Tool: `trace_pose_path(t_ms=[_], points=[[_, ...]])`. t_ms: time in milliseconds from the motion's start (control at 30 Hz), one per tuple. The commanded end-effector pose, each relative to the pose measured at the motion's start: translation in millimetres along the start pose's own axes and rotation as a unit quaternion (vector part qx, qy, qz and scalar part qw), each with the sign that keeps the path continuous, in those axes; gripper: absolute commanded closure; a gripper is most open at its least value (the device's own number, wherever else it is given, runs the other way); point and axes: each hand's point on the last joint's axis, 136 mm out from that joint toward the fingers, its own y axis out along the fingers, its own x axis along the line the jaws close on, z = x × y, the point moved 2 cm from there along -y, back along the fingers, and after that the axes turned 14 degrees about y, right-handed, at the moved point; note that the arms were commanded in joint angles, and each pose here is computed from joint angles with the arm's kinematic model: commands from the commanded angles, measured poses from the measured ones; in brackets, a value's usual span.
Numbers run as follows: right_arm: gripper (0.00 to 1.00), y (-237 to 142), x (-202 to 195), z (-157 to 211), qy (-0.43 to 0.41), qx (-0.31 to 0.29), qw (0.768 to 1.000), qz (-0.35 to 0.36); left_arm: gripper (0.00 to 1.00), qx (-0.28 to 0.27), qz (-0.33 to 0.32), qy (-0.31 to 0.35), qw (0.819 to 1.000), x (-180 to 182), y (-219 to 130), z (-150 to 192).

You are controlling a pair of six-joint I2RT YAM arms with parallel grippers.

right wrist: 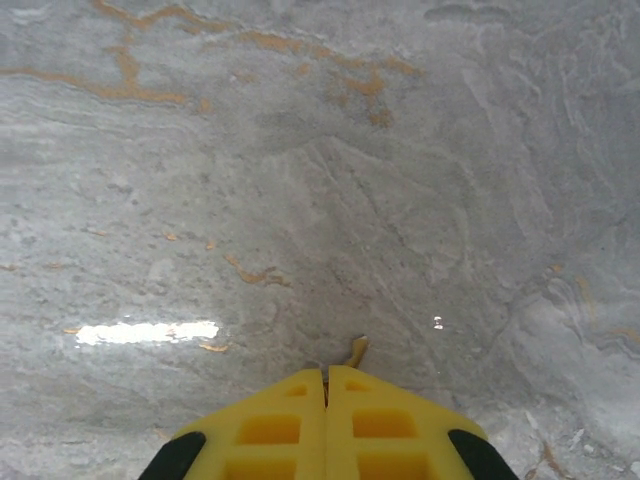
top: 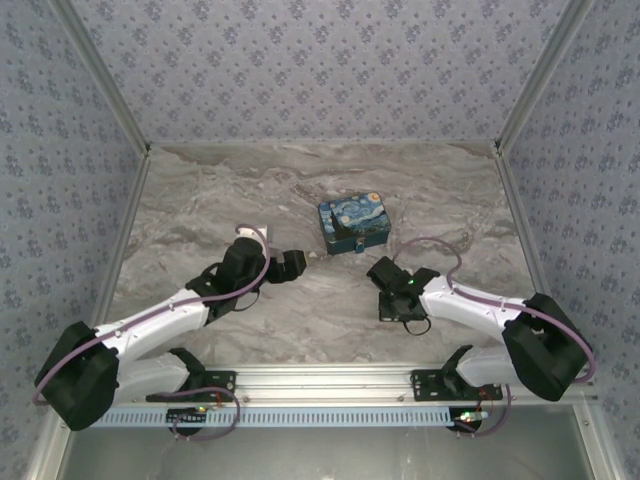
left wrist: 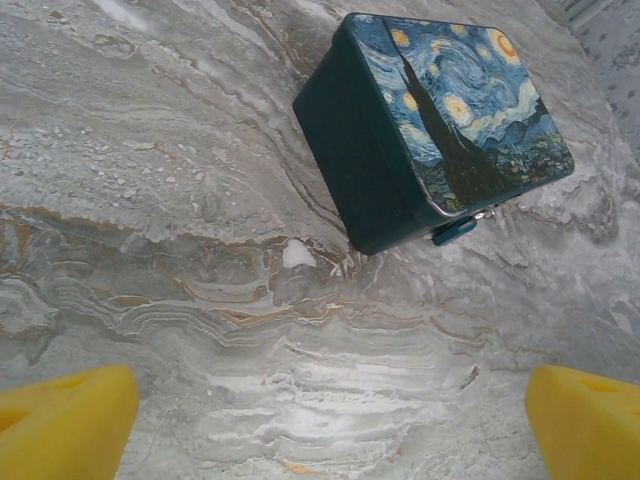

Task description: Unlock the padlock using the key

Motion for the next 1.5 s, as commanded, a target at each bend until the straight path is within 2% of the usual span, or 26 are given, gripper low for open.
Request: trace_pose_path(t_ms=[0,133,233,400,500,667,800,933,1000,1167,1367,1467], points=[[0.98,-1.5,-5.8,3.8,-0.012,0.008,1.0,0.019,0.01,-0.022,-0.012,0.012,1.0,-2.5,-9.8,-18.3],[1.0,-15.2,4.4,-7.5,-0.039,-0.02,0.999,-0.008,0.01,-0.021,-0.026,-0.013,0.999,3.3,-18.4,-23.3],[1.0,-32.9,17.9,-20.0,-0.079,-0.051,0.995,-0.046,0.01,0.0,-0.031,-0.074,0.997,11.8,-23.4,-26.5],[1.0,-70.3,46.0,-39.6,-0.157,-0.102,0.976,-0.112,0.02,0.031,0.02,-0.203,0.978,12.0,-24.9,-32.4],[1.0,-91.8,64.0,-49.0,-0.212,-0.127,0.958,-0.145,0.07,0.038,0.062,-0.26,0.963,1.1,-26.4,-39.2],[1.0,-130.4,101.6,-63.5,-0.298,-0.182,0.911,-0.218,0.14,0.046,0.115,-0.309,0.943,-20.0,-35.1,-56.1],[1.0,-158.9,130.2,-65.8,-0.377,-0.238,0.856,-0.262,0.2,0.057,0.16,-0.329,0.929,-37.9,-42.4,-68.3],[1.0,-181.9,151.2,-60.9,-0.455,-0.298,0.792,-0.278,0.23,0.069,0.175,-0.322,0.928,-48.2,-48.8,-72.3],[1.0,-188.4,158.1,-58.3,-0.48,-0.31,0.768,-0.288,0.23,0.073,0.177,-0.324,0.927,-51.0,-50.5,-71.6],[1.0,-192.6,166.2,-51.4,-0.53,-0.307,0.732,-0.299,0.24,0.078,0.18,-0.36,0.912,-55.9,-50.5,-67.7],[1.0,-200.4,174.8,-43.2,-0.566,-0.309,0.689,-0.331,0.34,0.102,0.165,-0.457,0.868,-56.5,-44.9,-55.3],[1.0,-203.4,181.0,-44.0,-0.576,-0.309,0.678,-0.335,0.37,0.117,0.164,-0.483,0.852,-60.8,-44.3,-50.6]])
